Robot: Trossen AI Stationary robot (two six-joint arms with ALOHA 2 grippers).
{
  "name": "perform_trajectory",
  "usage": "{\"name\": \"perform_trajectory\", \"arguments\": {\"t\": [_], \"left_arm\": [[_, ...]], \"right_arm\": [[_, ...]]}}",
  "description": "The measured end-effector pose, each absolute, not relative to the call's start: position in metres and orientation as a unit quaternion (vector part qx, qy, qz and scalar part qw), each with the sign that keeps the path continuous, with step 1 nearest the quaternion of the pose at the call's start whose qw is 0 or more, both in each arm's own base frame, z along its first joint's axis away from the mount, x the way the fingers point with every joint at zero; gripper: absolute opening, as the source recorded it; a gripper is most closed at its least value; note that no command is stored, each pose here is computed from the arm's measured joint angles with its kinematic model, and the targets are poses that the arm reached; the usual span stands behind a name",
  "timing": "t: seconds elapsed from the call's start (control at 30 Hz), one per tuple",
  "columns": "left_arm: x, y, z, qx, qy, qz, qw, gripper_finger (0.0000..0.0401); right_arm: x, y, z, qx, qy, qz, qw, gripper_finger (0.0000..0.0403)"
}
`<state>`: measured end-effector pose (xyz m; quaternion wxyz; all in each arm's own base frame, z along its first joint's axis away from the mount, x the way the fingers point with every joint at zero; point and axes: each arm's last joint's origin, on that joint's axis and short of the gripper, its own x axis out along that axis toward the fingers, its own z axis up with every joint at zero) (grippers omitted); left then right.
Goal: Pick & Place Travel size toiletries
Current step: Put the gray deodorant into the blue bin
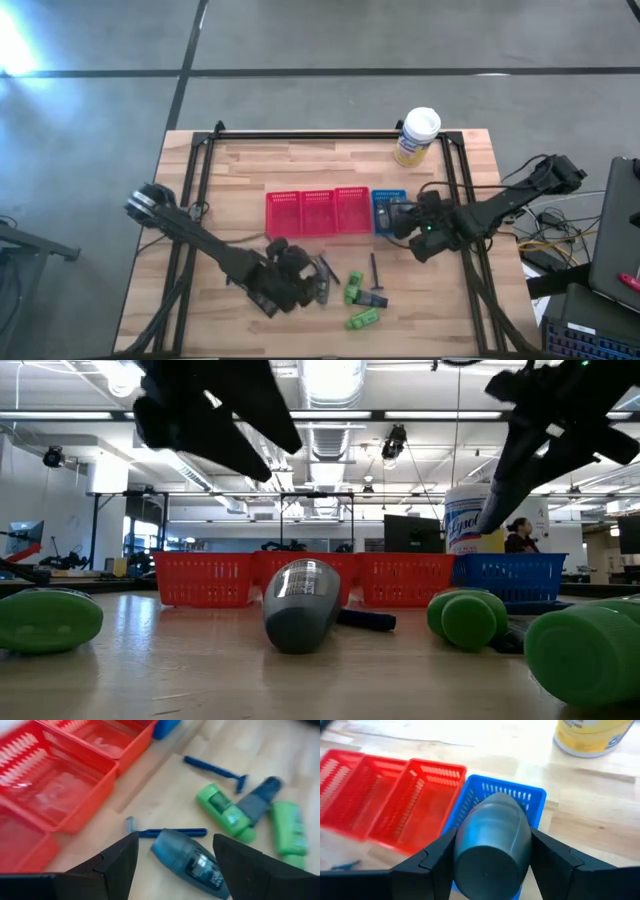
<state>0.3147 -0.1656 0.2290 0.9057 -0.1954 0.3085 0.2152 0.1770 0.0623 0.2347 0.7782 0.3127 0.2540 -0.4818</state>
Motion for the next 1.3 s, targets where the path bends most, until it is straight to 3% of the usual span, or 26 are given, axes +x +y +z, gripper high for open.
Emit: {"name": "perform_trajectory", "arguments": {"t": [0.17, 0.57, 1.0, 1.3], "left_arm": [[0.281, -0.142, 0.225, -0.250, 0.260, 0.174, 0.916, 0.0259], [0.223, -0.104, 0.224, -0.280, 0.246, 0.164, 0.913, 0.0259], [0.213, -0.096, 0.212, -0.309, 0.239, 0.188, 0.901, 0.0259], [0.213, -0.095, 0.213, -0.312, 0.233, 0.190, 0.901, 0.0259]], "right_arm": [[0.188, 0.063, 0.227, 0.327, 0.243, -0.493, 0.769, 0.0208], [0.215, 0.064, 0.200, 0.352, 0.222, -0.528, 0.741, 0.0209], [0.227, 0.056, 0.193, 0.310, 0.196, -0.553, 0.748, 0.0209], [0.240, 0.044, 0.171, 0.294, 0.274, -0.566, 0.720, 0.0243]]}}
